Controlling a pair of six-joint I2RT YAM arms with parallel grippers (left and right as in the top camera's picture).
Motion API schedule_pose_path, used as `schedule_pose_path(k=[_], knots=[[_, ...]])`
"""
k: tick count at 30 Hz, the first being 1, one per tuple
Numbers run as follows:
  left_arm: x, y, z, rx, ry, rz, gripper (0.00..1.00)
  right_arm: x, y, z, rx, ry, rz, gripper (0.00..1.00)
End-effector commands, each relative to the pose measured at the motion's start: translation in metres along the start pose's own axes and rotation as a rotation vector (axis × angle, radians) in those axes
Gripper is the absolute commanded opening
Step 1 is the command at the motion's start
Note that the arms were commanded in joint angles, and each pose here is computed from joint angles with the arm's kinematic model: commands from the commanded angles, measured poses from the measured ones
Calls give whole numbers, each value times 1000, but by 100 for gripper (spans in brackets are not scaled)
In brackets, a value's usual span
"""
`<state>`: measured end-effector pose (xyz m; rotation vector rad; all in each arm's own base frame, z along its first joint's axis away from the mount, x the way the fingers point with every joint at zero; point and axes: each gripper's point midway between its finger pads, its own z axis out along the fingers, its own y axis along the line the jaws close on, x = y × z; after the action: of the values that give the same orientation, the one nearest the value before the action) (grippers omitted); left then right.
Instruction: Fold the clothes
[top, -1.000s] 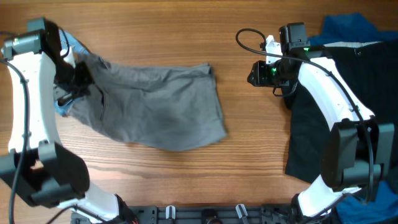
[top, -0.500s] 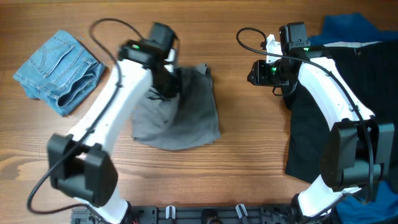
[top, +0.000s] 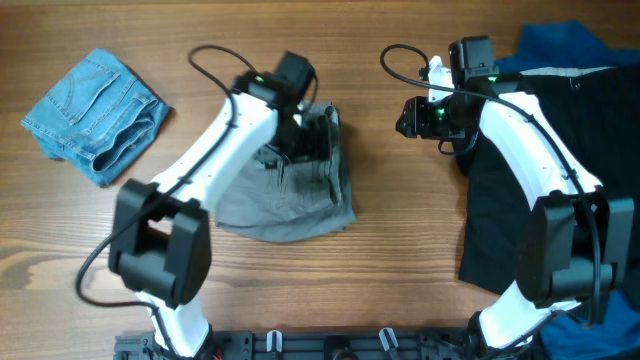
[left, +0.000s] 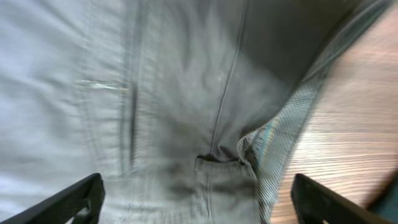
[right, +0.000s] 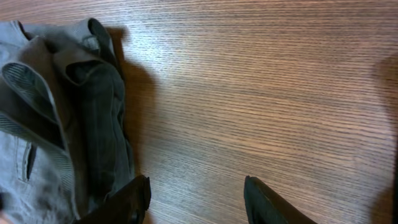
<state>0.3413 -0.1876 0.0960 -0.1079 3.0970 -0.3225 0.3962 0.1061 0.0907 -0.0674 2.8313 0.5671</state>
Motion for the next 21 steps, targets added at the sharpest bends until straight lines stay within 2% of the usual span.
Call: schedule_pose_path(k=[1, 2, 3, 4, 5, 6, 9, 13, 15, 16, 17, 19, 21], knots=[[-21, 24, -61, 0, -144, -18, 99, 8, 42, -7, -228, 17, -159, 53], [-21, 39, -64, -35, -142, -29, 92, 11, 57, -8, -289, 24, -190, 52], [-21, 54, -65, -67, -131, -53, 74, 14, 68, -8, -326, 32, -204, 50], [-20, 71, -63, -94, -111, -90, 36, 20, 87, -6, -371, 44, -240, 40], [-19, 83, -56, -106, -91, -119, 9, 23, 105, -2, -390, 43, -289, 31], [-18, 92, -49, -113, -76, -127, 4, 23, 117, 2, -400, 34, -326, 23], [0, 109, -12, -119, 0, -125, 4, 24, 163, 23, -431, -8, -446, 12], [31, 116, 38, -74, 77, -137, 4, 35, 193, 62, -427, 1, -497, 7], [44, 121, 57, -66, 93, -141, 4, 29, 170, 96, -264, 6, -390, 5], [53, 126, 68, -70, 103, -142, 6, 26, 138, 121, -117, 14, -268, 5], [59, 130, 74, -78, 112, -143, 11, 27, 121, 131, -55, 26, -205, 5], [67, 137, 78, -107, 126, -146, 16, 34, 87, 154, 9, 81, -78, 5], [69, 138, 77, -113, 133, -120, 20, 48, 66, 164, -27, 172, 3, 4]])
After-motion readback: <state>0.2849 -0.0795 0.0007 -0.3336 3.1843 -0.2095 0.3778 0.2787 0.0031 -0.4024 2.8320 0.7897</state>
